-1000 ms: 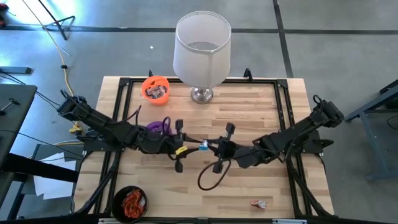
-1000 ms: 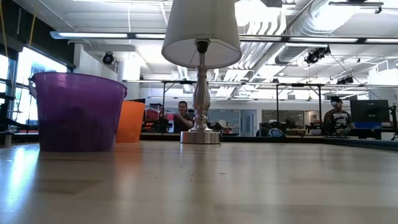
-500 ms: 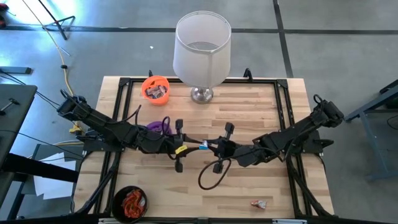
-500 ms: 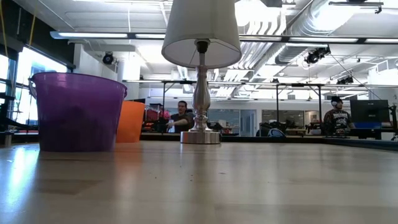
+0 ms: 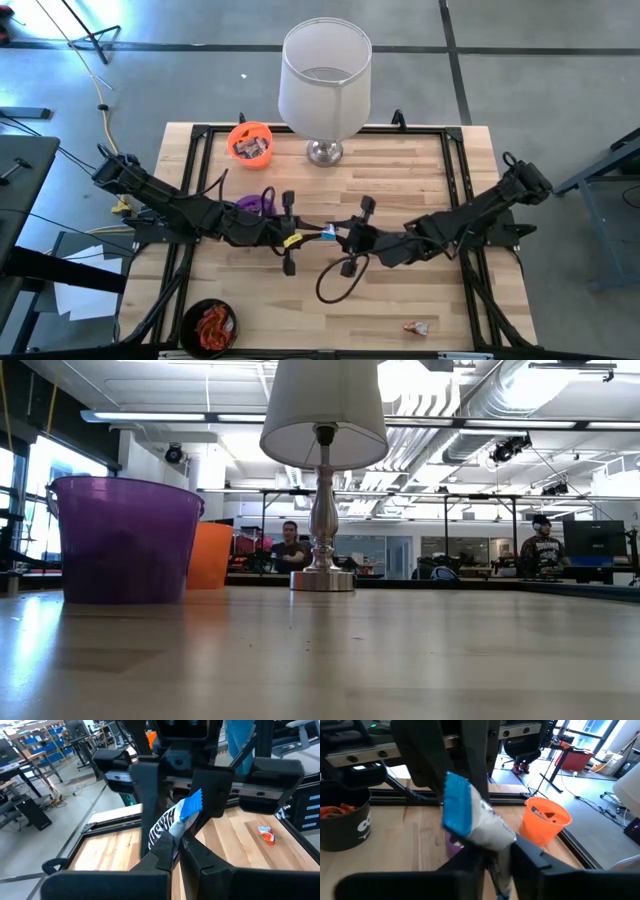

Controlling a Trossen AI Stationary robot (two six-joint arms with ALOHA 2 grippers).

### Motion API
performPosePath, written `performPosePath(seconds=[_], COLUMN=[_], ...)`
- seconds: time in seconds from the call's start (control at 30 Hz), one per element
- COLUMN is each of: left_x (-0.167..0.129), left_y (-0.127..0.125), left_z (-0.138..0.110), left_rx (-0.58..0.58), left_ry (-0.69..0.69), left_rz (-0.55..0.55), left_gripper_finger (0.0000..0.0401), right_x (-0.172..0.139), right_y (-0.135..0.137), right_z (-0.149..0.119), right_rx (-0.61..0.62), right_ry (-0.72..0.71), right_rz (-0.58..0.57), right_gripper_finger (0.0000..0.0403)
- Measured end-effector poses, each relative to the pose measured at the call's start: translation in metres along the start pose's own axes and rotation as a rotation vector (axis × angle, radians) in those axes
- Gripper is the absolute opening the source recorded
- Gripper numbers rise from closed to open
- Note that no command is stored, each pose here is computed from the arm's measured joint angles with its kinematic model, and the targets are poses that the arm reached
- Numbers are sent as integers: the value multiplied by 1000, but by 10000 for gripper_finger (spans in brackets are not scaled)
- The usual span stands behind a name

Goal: Sort candy
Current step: Put the white chocolate into the orange bucket

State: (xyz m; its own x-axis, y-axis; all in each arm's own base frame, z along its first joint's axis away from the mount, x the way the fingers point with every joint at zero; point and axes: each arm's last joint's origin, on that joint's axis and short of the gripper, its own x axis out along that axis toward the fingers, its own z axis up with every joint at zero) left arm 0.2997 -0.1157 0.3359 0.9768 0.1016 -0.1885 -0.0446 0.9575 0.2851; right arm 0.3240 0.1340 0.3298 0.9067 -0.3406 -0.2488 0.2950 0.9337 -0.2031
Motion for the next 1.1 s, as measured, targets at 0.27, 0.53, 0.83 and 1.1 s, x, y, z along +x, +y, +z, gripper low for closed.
performPosePath(seconds=[0.27,0.53,0.83,1.1], left_x=[0,-2,-42,-101], left_y=[-1,3,21,59], left_z=[0,-5,-4,-22], left_rx=[2,66,81,-28], left_ry=[3,81,205,324], left_rz=[-9,149,433,650], left_gripper_finger=[0,0,0,0], right_x=[0,-12,-28,-34], right_y=[0,12,23,25], right_z=[-1,-8,-20,-28], right_rx=[-4,-53,-35,-6], right_ry=[3,53,131,188], right_rz=[-5,32,52,39], right_gripper_finger=[177,227,227,227])
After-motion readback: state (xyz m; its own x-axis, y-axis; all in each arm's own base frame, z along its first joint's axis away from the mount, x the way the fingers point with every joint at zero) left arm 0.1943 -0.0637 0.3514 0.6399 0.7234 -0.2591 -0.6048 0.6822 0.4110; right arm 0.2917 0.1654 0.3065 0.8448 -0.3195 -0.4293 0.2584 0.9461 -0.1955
